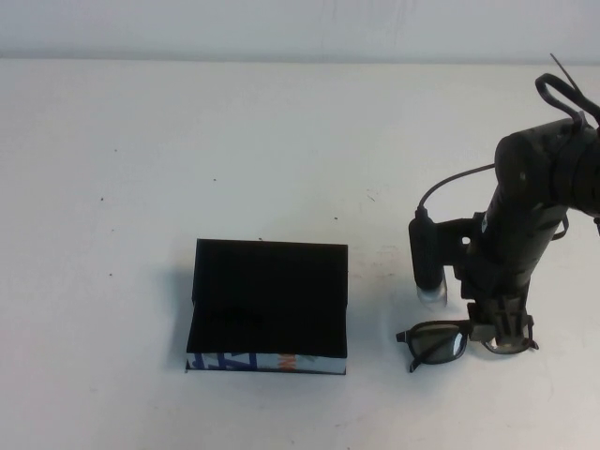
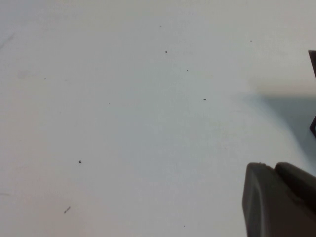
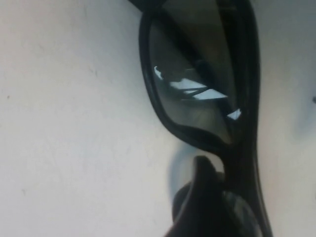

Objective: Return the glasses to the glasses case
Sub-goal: Pick up the glasses from the table

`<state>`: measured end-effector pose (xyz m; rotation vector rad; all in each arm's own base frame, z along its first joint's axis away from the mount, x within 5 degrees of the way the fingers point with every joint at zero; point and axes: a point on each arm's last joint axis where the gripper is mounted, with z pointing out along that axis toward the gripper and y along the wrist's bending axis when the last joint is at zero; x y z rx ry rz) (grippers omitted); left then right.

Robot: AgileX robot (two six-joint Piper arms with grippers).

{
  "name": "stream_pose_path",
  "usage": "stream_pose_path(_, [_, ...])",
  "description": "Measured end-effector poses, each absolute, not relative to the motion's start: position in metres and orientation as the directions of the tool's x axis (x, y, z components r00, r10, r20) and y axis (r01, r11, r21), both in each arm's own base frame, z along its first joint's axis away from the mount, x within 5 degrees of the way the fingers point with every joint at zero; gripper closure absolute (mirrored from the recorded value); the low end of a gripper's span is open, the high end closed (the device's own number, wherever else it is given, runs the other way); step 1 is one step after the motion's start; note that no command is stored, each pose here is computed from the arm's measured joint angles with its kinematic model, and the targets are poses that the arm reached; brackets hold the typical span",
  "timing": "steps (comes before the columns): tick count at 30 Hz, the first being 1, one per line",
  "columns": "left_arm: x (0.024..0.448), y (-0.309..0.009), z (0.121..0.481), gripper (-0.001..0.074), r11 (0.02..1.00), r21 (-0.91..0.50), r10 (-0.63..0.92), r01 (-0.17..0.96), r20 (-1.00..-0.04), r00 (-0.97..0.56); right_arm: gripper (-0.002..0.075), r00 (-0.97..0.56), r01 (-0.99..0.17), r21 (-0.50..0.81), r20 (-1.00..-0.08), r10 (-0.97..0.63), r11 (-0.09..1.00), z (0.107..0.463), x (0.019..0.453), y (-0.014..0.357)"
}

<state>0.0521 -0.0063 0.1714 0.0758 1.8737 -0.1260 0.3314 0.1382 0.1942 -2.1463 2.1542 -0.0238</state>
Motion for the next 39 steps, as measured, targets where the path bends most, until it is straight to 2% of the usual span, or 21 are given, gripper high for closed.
stream_pose_path(23, [0.052, -0.006, 0.171, 0.0735, 0.992, -0.049, -0.011, 0.116, -0.953, -0.302, 0.0327, -0.01, -1.0, -0.021, -0.089, -0.996, 0.012, 0.18, 0.332, 0.143])
stream_pose_path(32, [0.052, -0.006, 0.171, 0.0735, 0.992, -0.049, -0.011, 0.116, -0.953, -0.302, 0.0449, -0.009, -1.0, 0.002, -0.08, -0.997, 0.009, 0.18, 0.33, 0.142])
stream_pose_path(39, [0.052, -0.006, 0.171, 0.0735, 0.992, -0.049, -0.011, 0.116, -0.953, -0.302, 0.0588, -0.009, -1.0, 0.017, -0.074, -0.997, 0.008, 0.18, 0.328, 0.142])
